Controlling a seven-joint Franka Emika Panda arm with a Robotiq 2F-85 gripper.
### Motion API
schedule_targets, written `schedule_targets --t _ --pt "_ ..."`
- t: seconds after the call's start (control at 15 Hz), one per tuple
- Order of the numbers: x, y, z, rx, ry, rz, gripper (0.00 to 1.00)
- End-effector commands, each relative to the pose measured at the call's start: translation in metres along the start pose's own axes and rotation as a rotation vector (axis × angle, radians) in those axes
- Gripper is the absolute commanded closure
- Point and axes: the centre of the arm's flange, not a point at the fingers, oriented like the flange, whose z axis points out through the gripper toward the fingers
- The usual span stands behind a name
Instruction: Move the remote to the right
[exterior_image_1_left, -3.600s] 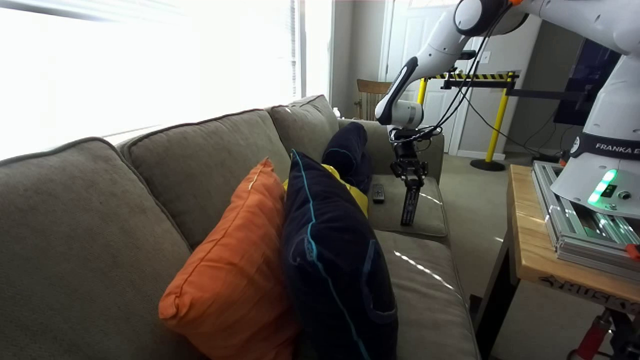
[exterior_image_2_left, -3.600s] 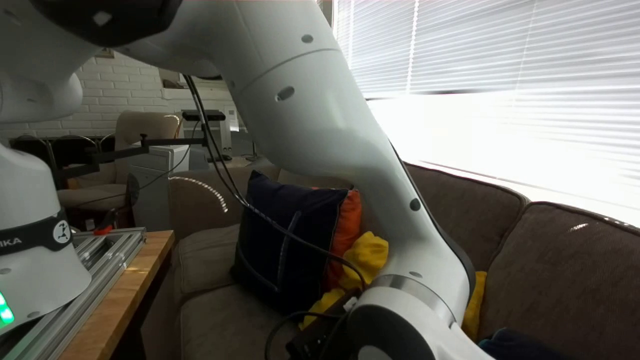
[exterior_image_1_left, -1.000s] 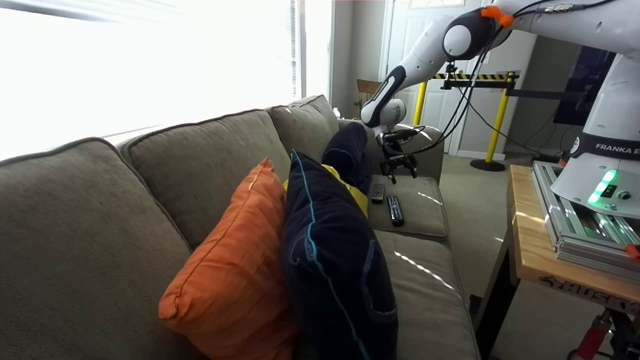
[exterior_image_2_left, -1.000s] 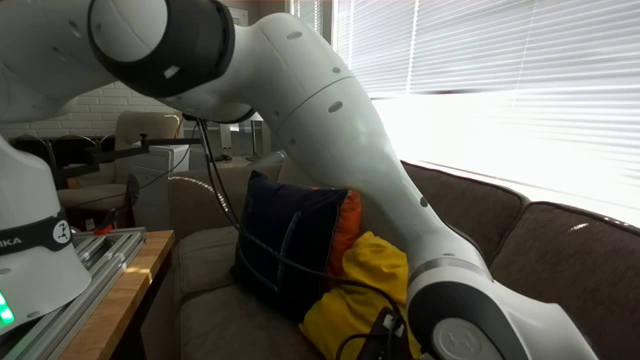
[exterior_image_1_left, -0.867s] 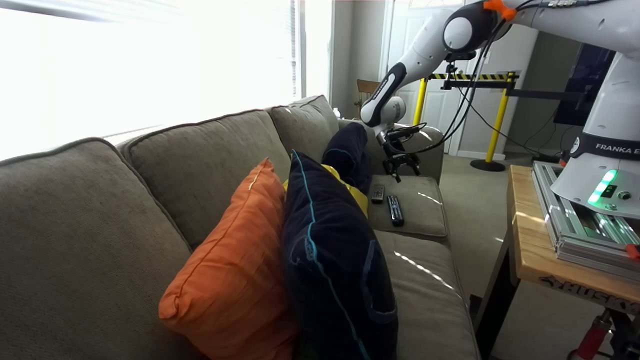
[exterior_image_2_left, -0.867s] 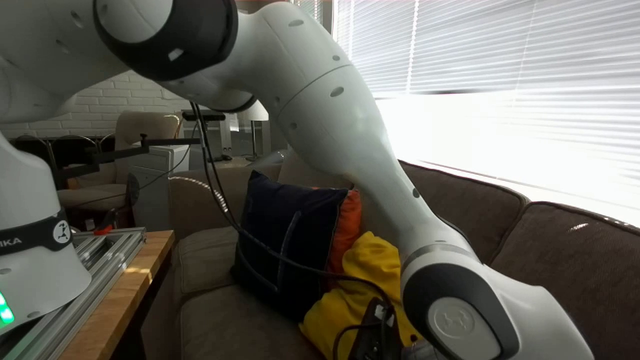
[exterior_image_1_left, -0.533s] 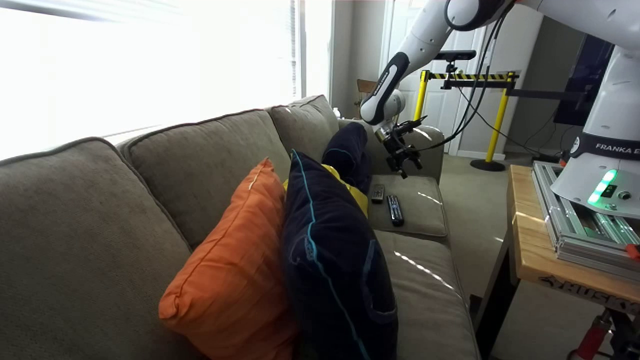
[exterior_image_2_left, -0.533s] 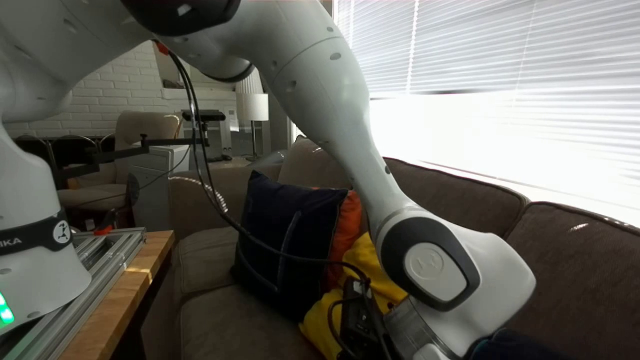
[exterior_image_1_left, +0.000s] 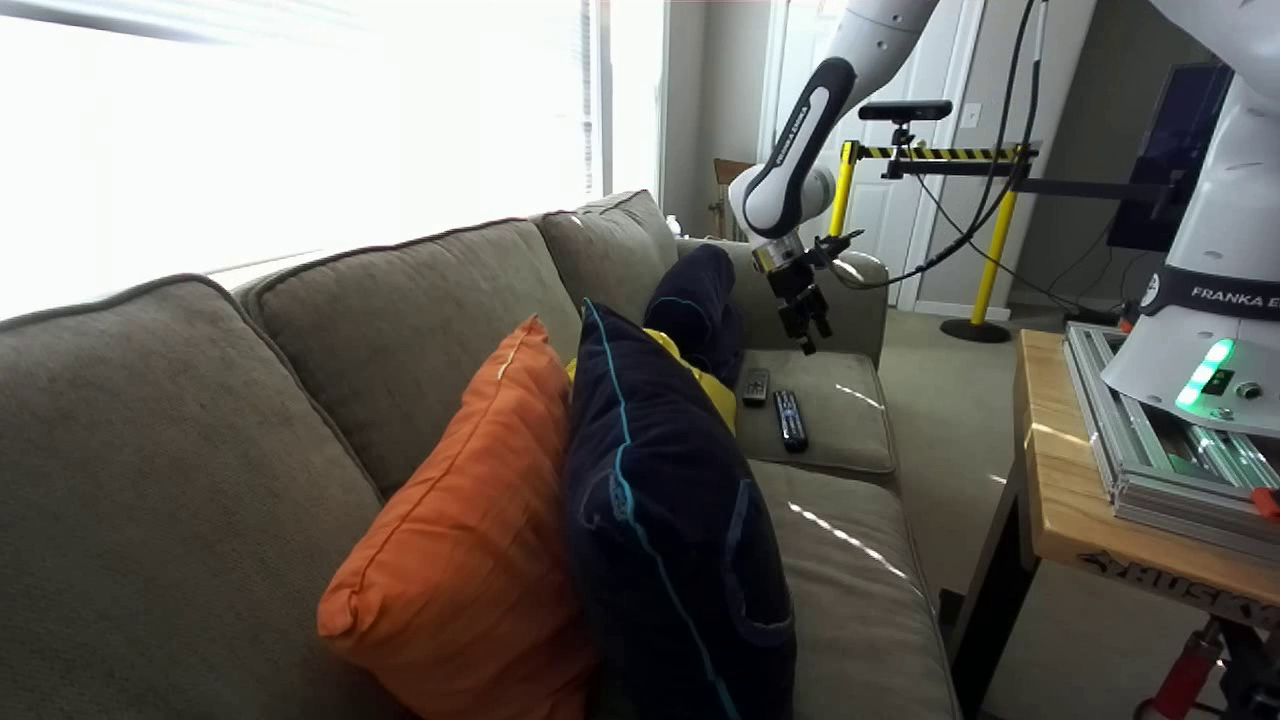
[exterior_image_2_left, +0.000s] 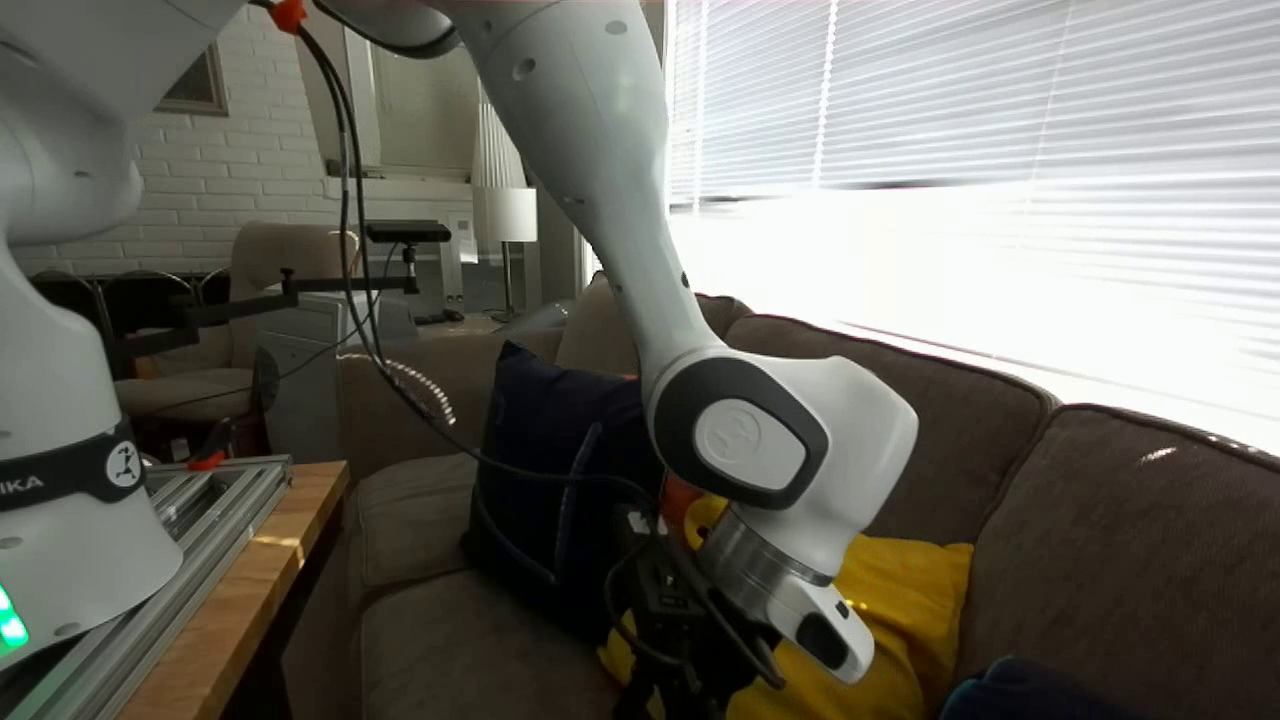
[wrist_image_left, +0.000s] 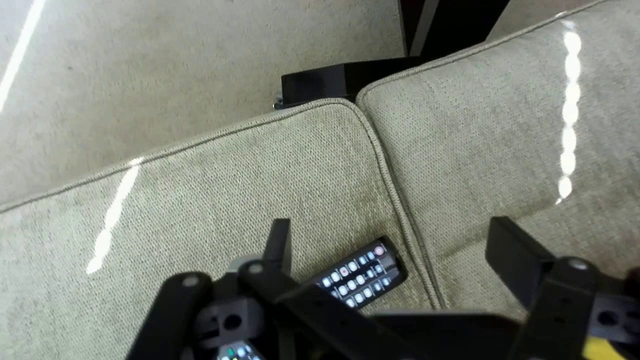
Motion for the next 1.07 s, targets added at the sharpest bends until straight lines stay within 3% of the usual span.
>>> schedule_targets --t 0.0,0.33,0.67,0.87,1.0 --pt "-0.064 -0.007 -0.007 0.013 0.099 -0.173 0.0" --pt "-0.099 -0.017 -0.009 0.021 0.245 -0.377 0.0" --pt "-0.121 -0.023 -0.015 0.078 0.313 -0.501 0.0" --pt "-0.127 -0.027 -0.021 0.214 0.34 -0.495 0.0" --pt "-0.122 -0.037 -0.031 0.327 0.296 -0.402 0.0"
